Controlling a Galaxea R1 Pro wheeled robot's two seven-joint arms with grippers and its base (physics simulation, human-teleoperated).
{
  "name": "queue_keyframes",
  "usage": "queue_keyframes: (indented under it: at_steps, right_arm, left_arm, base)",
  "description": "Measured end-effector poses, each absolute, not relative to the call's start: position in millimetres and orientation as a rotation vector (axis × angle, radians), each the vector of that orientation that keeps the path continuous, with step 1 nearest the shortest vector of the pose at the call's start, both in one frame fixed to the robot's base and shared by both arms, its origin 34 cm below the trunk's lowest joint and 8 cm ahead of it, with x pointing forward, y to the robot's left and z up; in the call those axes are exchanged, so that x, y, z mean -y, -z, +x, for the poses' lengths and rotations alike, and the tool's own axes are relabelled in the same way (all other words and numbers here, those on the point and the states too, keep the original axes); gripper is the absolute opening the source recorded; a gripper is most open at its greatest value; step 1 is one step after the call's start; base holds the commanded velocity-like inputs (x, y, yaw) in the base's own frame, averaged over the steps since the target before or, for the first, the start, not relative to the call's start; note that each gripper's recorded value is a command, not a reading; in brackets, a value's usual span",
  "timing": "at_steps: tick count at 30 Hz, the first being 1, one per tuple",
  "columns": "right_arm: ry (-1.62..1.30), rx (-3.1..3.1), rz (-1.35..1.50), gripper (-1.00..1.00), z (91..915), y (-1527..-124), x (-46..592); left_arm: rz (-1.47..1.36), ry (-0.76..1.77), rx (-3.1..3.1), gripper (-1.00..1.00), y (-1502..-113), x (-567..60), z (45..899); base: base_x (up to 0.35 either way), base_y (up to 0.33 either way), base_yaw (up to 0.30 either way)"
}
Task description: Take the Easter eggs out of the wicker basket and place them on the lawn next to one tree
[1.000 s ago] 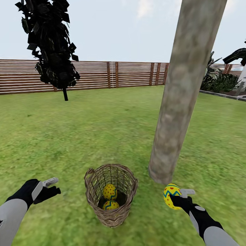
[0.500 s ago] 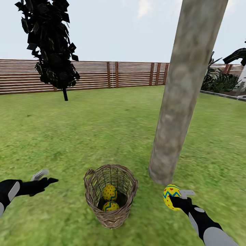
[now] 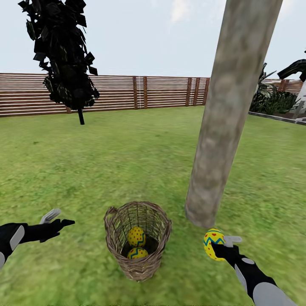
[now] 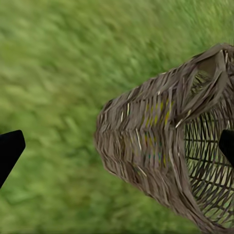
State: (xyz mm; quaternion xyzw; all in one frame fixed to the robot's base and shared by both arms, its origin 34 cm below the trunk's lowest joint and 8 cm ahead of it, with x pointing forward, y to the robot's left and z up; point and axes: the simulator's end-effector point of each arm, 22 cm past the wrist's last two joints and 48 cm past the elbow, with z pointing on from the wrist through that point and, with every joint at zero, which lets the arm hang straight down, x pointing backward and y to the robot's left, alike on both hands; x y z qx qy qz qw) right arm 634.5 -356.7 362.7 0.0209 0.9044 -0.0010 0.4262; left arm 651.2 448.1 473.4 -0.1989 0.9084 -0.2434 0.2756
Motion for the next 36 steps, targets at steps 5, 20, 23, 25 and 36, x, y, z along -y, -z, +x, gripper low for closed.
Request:
queue_keyframes:
  at_steps: [5, 20, 23, 25, 36]
  right_arm:
    - [0.189, -2.264, -0.051, -1.00, 638.0, -350.3, 338.3]
    - [0.253, -2.335, -0.025, -1.00, 614.0, -297.5, 335.8]
    - [0.251, -2.348, -0.027, -1.00, 611.6, -290.6, 334.5]
    - [0.251, -2.352, -0.028, -1.00, 611.8, -287.5, 334.3]
    - [0.248, -2.357, -0.028, -1.00, 611.0, -283.9, 332.8]
  left_arm:
    - [-0.534, 0.654, -2.441, 1.00, -462.2, -448.2, 648.3]
    - [-0.539, 0.652, -2.450, 1.00, -427.8, -448.2, 639.5]
    - [-0.545, 0.651, -2.461, 1.00, -420.7, -448.2, 638.6]
    - [-0.549, 0.650, -2.469, 1.00, -415.7, -448.2, 637.6]
    - [-0.541, 0.626, -2.473, 1.00, -412.5, -454.8, 636.7]
  base:
    - [0.000, 0.000, 0.000]
    - [0.000, 0.000, 0.000]
    - [0.000, 0.000, 0.000]
    - [0.000, 0.000, 0.000]
    - [0.106, 0.000, 0.000]
